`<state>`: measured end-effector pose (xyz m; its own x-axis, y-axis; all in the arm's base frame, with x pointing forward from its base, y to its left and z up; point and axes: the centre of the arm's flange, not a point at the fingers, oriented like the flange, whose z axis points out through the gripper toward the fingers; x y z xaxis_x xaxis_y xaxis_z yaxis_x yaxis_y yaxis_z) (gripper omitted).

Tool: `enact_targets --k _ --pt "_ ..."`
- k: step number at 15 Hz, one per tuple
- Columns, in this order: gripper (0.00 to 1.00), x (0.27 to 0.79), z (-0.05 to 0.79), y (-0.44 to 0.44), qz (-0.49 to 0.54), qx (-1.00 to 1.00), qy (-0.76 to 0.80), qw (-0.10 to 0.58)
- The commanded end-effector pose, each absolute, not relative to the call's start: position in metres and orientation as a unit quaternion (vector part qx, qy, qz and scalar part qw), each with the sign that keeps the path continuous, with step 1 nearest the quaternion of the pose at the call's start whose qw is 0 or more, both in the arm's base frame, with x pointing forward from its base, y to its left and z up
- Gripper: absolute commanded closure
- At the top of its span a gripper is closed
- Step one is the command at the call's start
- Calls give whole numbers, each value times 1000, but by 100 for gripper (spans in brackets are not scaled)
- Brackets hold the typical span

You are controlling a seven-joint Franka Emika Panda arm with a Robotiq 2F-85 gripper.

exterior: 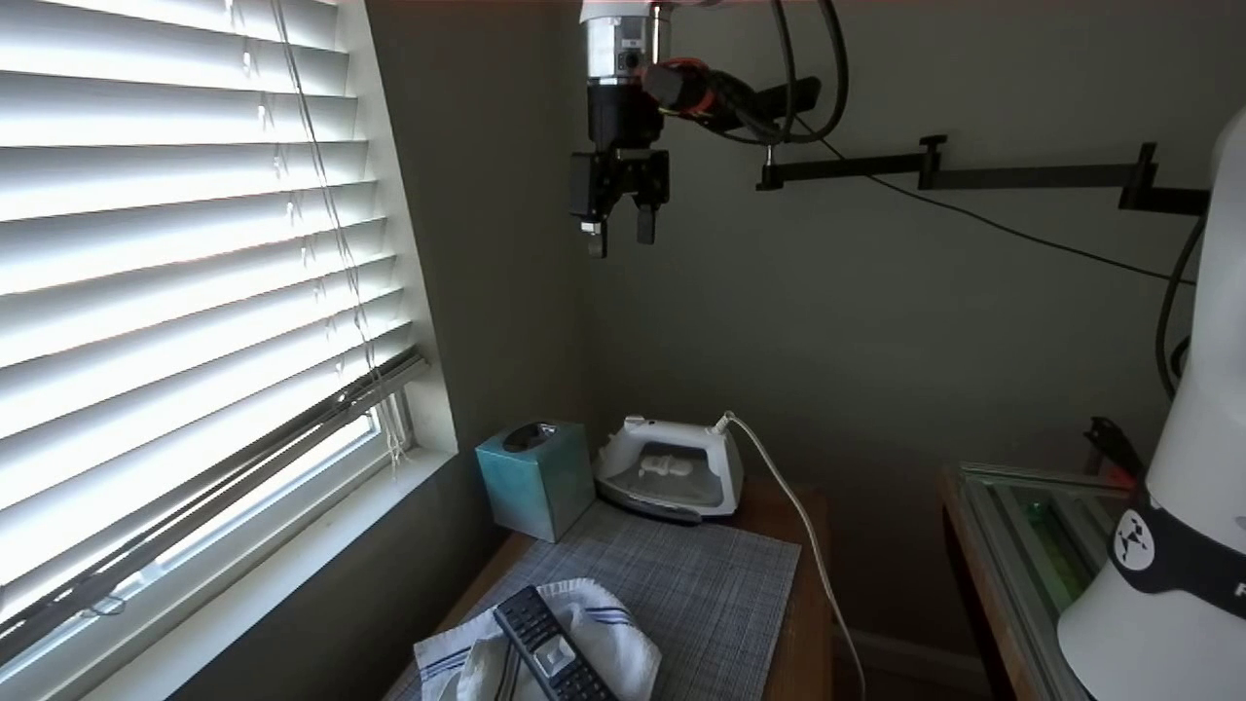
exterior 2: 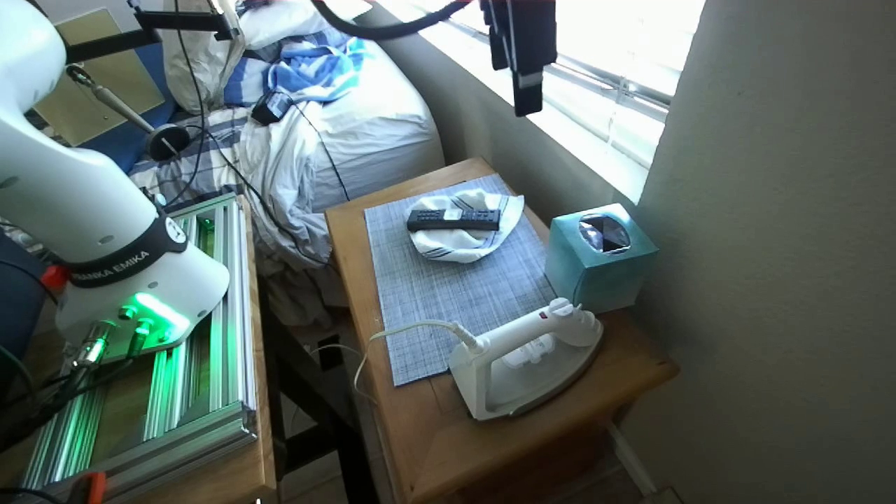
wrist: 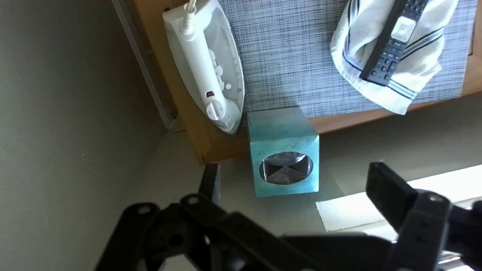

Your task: Move the tissue dispenser to the left

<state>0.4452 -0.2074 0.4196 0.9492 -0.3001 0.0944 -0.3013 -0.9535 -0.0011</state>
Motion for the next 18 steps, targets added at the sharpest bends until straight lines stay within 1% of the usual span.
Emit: enact_targets --k 1,7,8,9,12,18 --pt "0 483 371 -213 55 994 -97 -17" --pt "0 534 284 -192 60 995 -84 1" --pt "0 535 276 -187 49 996 -72 5" --pt "0 512 291 -186 52 996 -75 2" --pt "0 524 271 -181 41 997 -67 2" --pt "0 560 206 -176 71 996 -50 31"
